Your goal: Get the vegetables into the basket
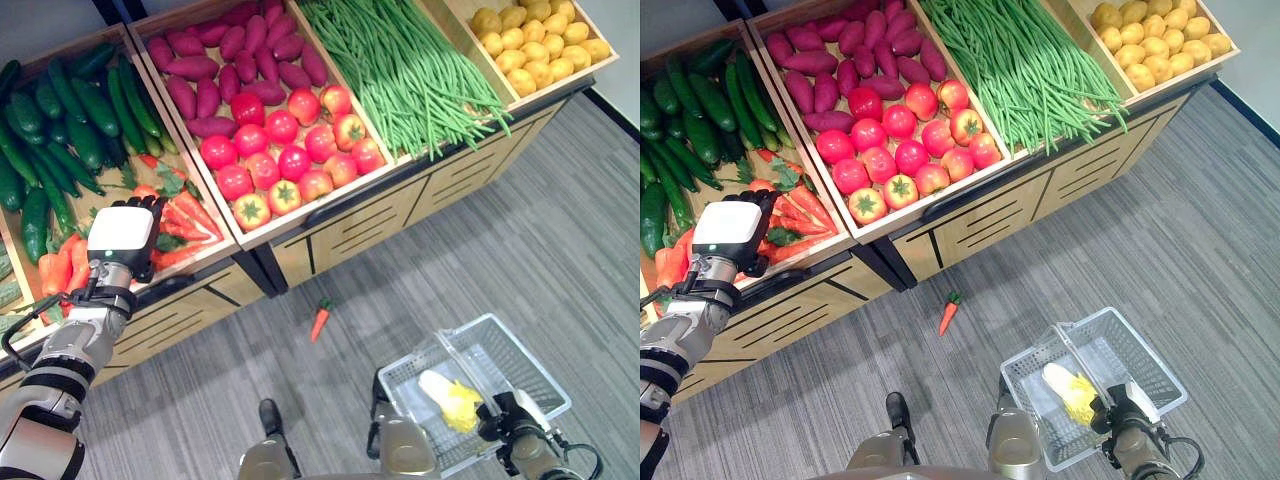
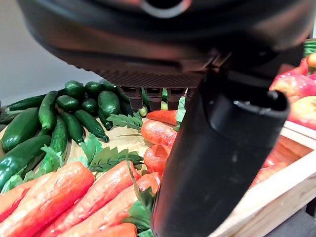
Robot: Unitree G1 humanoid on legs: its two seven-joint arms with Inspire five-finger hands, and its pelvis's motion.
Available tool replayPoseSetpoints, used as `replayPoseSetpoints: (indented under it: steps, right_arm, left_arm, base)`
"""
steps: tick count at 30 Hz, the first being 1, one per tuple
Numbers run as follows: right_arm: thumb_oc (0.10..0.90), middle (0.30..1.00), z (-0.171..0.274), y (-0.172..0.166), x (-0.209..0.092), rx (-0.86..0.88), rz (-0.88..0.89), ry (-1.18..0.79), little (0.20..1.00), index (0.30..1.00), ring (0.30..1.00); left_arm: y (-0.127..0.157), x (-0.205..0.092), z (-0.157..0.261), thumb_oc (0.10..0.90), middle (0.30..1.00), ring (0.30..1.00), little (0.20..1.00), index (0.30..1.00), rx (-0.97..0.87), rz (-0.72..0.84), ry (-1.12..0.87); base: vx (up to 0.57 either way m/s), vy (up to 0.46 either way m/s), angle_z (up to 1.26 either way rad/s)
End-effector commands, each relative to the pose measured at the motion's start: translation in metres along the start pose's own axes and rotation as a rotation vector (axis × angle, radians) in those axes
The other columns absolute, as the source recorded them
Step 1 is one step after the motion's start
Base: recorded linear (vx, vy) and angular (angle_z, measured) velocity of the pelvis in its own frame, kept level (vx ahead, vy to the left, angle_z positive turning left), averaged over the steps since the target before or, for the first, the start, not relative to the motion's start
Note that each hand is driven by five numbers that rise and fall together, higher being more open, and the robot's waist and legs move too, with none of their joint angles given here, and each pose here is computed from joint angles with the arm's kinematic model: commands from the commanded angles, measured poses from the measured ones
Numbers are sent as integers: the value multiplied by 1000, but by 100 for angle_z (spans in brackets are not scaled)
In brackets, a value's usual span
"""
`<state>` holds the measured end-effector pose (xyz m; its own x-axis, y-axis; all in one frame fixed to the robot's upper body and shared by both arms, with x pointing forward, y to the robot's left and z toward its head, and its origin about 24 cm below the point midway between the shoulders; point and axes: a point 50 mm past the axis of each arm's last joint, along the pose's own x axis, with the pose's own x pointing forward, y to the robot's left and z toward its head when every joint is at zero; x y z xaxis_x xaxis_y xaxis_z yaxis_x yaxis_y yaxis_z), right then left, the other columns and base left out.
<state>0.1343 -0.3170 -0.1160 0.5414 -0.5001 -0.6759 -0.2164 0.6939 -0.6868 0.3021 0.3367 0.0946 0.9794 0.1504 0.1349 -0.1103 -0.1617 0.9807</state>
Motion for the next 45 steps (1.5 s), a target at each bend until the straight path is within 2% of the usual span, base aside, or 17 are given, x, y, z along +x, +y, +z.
replayPoseSetpoints:
  steps: [1,11,18,31,38,45]
  right_arm:
    - [400,300,5,-14,3,-44,-67,-30,300,300,300]
    - [400,300,5,-11,3,-51,-62,-31,300,300,300]
    - [400,300,3,-8,2,-55,-52,-27,300,300,300]
    - [400,300,-5,3,-2,-51,-26,-1,300,300,300]
    - [400,300,-8,8,-5,-42,-12,5,300,300,300]
    - [400,300,-10,10,-5,-44,-2,11,300,300,300]
  left_arm:
    - [64,23,-32,400,300,300,300,300,132,179,39]
    - [56,18,-32,400,300,300,300,300,104,156,41]
    - [63,21,-34,400,300,300,300,300,103,186,51]
    - [116,28,-28,400,300,300,300,300,-73,505,73]
    - [126,12,-24,400,300,300,300,300,-228,643,55]
    - [129,6,-23,400,300,300,300,300,-262,680,46]
  base:
    - [0,0,0]
    - [16,5,-3]
    - [2,0,0]
    - [0,0,0]
    - [0,0,0]
    - [0,0,0]
